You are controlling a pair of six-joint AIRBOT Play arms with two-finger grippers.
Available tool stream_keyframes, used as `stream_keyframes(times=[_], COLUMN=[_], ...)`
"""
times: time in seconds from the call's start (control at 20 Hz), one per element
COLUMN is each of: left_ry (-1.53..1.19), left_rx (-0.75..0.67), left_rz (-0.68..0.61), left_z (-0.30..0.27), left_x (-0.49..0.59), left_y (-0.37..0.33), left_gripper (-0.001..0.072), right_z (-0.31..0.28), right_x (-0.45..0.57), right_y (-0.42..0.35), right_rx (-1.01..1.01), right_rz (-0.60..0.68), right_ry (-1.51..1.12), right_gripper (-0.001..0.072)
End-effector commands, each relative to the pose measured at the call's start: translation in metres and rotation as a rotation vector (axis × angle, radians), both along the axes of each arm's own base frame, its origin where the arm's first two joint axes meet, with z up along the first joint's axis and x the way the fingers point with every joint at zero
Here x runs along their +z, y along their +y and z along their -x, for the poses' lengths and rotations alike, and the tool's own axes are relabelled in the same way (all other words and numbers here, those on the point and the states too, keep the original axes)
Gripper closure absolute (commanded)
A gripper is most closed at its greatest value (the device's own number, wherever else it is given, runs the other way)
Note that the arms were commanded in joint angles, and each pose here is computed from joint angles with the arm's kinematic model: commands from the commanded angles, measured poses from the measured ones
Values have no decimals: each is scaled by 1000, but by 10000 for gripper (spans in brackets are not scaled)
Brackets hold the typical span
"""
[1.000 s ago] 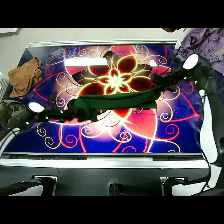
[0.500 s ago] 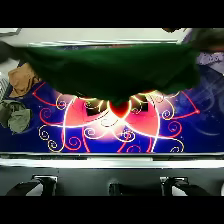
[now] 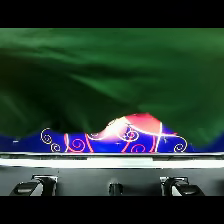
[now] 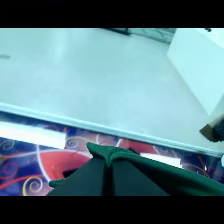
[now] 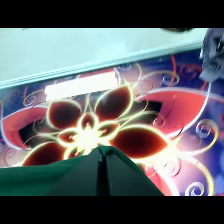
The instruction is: Fold the clothes and pants, and hang the long-sleeved shirts on hangers.
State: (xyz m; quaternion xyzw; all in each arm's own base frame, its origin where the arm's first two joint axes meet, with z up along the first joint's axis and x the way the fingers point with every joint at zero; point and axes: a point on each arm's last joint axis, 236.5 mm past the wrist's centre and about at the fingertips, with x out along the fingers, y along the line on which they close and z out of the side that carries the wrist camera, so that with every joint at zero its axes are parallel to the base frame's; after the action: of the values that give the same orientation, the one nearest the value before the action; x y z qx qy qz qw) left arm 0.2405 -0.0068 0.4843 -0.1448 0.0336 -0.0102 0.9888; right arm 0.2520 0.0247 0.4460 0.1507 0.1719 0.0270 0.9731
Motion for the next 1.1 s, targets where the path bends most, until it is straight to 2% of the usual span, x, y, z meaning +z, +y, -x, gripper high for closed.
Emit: stream_keyframes(times=[0.0,0.3,0.45,0.65,0.85,0.9,1.0,1.05], left_ry=[191,721,911,941,972,982,1000,1018], left_rx=[26,6,-19,-60,-40,-43,-47,-47], left_rz=[31,12,13,74,171,183,192,193], left_z=[-27,-172,-234,-293,-309,-309,-304,-300], left_x=[-52,-254,-363,-455,-501,-504,-501,-494], left_y=[7,13,5,-20,-32,-34,-35,-31], left_gripper=[690,689,689,689,689,689,658,459], right_z=[-24,-173,-231,-295,-326,-328,-326,-322], right_x=[-42,-250,-366,-458,-483,-483,-480,-474], right_y=[15,30,42,64,81,81,77,71], right_rx=[2,41,47,40,36,36,54,63], right_rz=[-153,-153,-220,-375,-512,-513,-498,-491], right_ry=[196,763,951,932,873,864,861,868], right_gripper=[682,682,682,681,678,647,494,400])
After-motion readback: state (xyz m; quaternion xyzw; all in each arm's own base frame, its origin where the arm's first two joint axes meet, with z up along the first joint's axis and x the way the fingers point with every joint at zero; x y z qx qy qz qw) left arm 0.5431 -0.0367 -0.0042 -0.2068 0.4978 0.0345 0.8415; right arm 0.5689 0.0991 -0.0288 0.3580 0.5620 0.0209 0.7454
